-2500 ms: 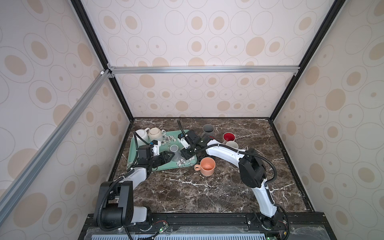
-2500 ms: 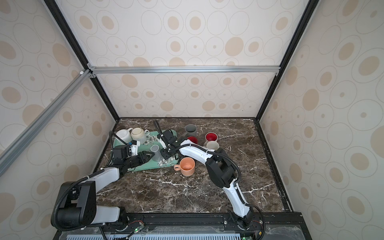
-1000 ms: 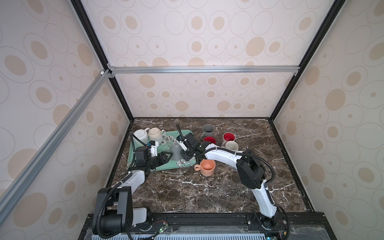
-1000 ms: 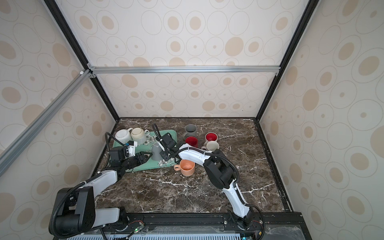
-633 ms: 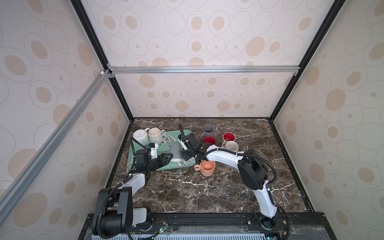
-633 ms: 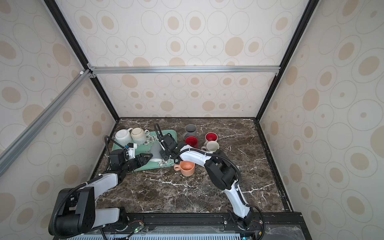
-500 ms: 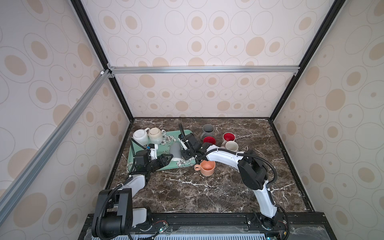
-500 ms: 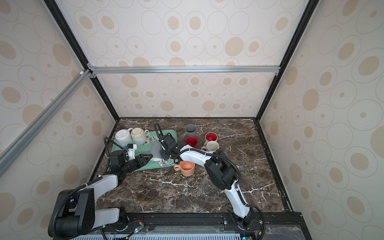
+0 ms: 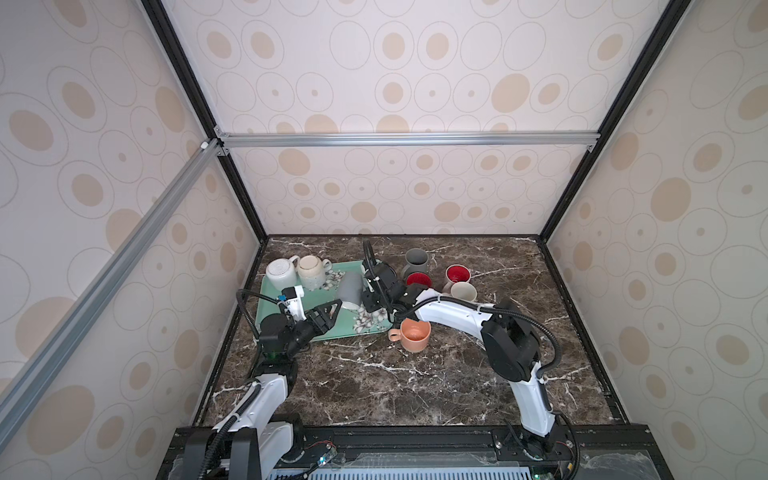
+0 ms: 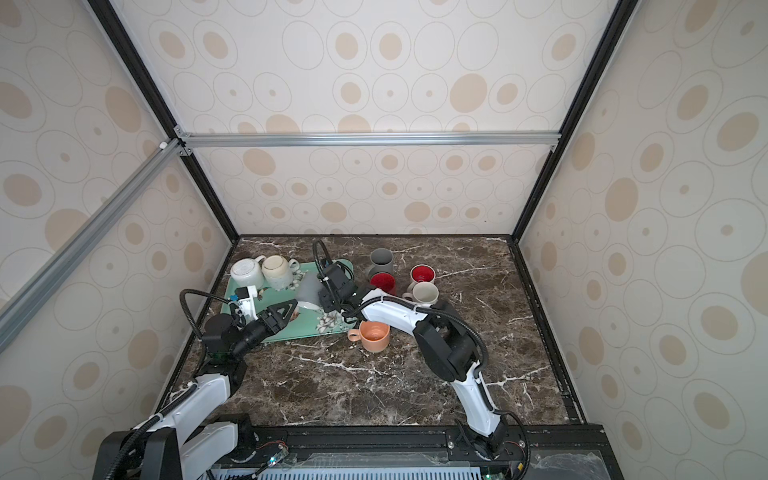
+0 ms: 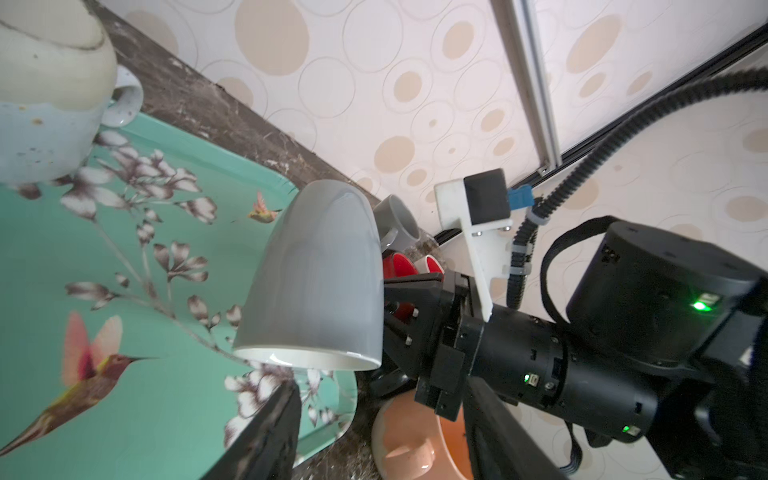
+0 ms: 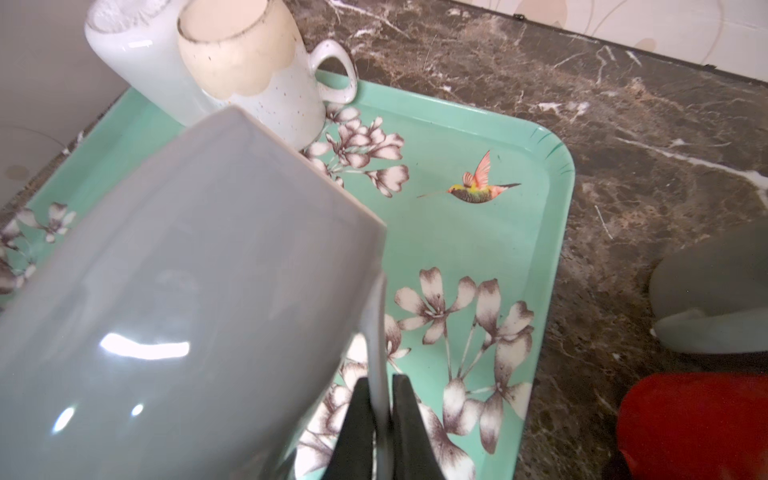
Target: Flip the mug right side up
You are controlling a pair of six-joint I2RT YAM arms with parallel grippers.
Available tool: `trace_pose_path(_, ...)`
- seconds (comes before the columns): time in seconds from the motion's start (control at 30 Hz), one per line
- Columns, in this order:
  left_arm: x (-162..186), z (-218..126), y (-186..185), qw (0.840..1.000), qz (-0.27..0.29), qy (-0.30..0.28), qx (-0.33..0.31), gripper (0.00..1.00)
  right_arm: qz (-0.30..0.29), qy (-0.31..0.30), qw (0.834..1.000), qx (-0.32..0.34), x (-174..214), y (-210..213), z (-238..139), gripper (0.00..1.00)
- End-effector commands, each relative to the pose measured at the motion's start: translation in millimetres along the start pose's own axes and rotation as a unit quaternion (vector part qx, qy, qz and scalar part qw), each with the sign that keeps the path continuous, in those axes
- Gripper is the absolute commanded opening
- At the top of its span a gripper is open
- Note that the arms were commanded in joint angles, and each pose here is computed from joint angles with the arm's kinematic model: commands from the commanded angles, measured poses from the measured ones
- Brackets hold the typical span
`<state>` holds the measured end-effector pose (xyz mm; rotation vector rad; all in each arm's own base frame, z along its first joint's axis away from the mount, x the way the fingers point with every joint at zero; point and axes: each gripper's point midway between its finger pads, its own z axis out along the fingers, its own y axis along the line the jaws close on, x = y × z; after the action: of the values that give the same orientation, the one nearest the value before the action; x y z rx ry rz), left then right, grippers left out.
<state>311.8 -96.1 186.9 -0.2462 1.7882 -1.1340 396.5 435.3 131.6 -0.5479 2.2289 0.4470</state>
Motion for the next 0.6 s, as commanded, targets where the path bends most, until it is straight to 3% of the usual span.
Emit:
trace_pose_path(0.0,-12.6,1.6,-32.0,0.997,-0.012,-0.035,0.061,0.63,0.045,-0.082,0.995,-0.027,-52.5,13.0,-33.5,0.00)
trace_pose_path(0.37,-36.0,25.6,-69.7,0.985,-0.043,-0.070,0.153,0.60,0.084,-0.094,0.990,-0.057,-51.3,17.2,-58.1,0.00)
trace_pose_path(0.57,-48.7,35.4,-87.3,0.973,-0.059,-0.093,0.202,0.49,0.096,-0.099,0.988,-0.068,-48.5,21.5,-65.4,0.00)
